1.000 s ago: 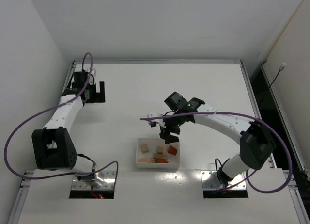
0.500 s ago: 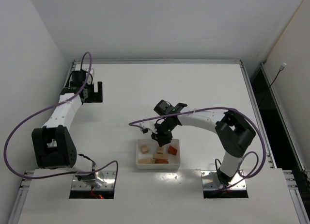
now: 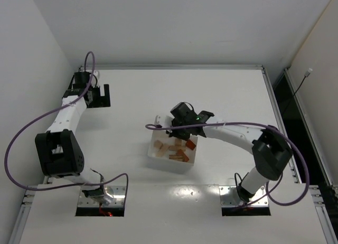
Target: Build the wood block tower
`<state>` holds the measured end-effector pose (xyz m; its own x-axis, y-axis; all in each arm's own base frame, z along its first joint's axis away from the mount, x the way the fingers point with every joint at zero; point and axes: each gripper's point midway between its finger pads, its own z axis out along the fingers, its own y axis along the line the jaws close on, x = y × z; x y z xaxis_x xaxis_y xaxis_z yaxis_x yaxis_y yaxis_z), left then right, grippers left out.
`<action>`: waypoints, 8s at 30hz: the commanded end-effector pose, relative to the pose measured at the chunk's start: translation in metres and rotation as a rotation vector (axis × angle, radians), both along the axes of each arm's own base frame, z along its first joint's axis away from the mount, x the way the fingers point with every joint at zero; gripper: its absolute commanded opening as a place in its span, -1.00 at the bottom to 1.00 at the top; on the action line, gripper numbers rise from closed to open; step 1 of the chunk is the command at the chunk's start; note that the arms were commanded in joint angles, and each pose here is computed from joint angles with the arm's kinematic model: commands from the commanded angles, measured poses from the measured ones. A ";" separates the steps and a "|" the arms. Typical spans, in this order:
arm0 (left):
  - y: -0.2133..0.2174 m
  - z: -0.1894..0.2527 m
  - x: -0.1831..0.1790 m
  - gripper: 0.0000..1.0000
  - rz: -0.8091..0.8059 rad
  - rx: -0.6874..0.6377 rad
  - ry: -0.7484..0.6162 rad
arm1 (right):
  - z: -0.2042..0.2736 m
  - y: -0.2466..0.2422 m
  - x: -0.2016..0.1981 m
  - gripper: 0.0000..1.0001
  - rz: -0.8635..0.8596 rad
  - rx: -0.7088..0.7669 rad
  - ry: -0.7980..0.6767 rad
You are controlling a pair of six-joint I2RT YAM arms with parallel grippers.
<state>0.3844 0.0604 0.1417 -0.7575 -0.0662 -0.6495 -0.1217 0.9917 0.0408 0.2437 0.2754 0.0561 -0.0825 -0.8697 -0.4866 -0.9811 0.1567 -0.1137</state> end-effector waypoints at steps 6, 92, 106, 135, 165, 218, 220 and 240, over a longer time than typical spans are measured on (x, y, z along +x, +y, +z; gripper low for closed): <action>-0.005 0.023 0.016 0.99 0.011 -0.060 -0.057 | 0.160 -0.042 0.152 -1.00 -0.515 -0.031 -0.876; -0.013 0.054 0.027 0.99 -0.037 -0.215 -0.148 | 0.274 -0.080 0.156 -1.00 -0.734 -0.485 -1.654; -0.030 0.028 0.028 0.99 -0.121 -0.227 -0.086 | 0.120 -0.189 0.212 -1.00 -0.995 -0.172 -0.240; -0.020 0.015 0.043 0.99 -0.094 -0.155 -0.053 | 0.027 -0.426 0.326 0.07 -1.335 0.104 -0.062; -0.277 -0.016 -0.147 0.67 -1.276 0.045 0.187 | 0.135 -0.206 0.038 1.00 -0.494 0.220 -0.127; -0.279 -0.118 -0.124 -1.00 -1.507 0.223 0.329 | 0.131 -0.230 0.023 1.00 -0.595 0.207 -0.083; -0.279 -0.094 -0.131 -1.00 -1.515 0.174 0.327 | 0.132 -0.230 0.025 1.00 -0.594 0.210 -0.092; -0.427 0.040 -0.008 -1.00 -0.978 -0.341 0.126 | 0.136 -0.264 0.049 1.00 -0.950 0.367 -0.025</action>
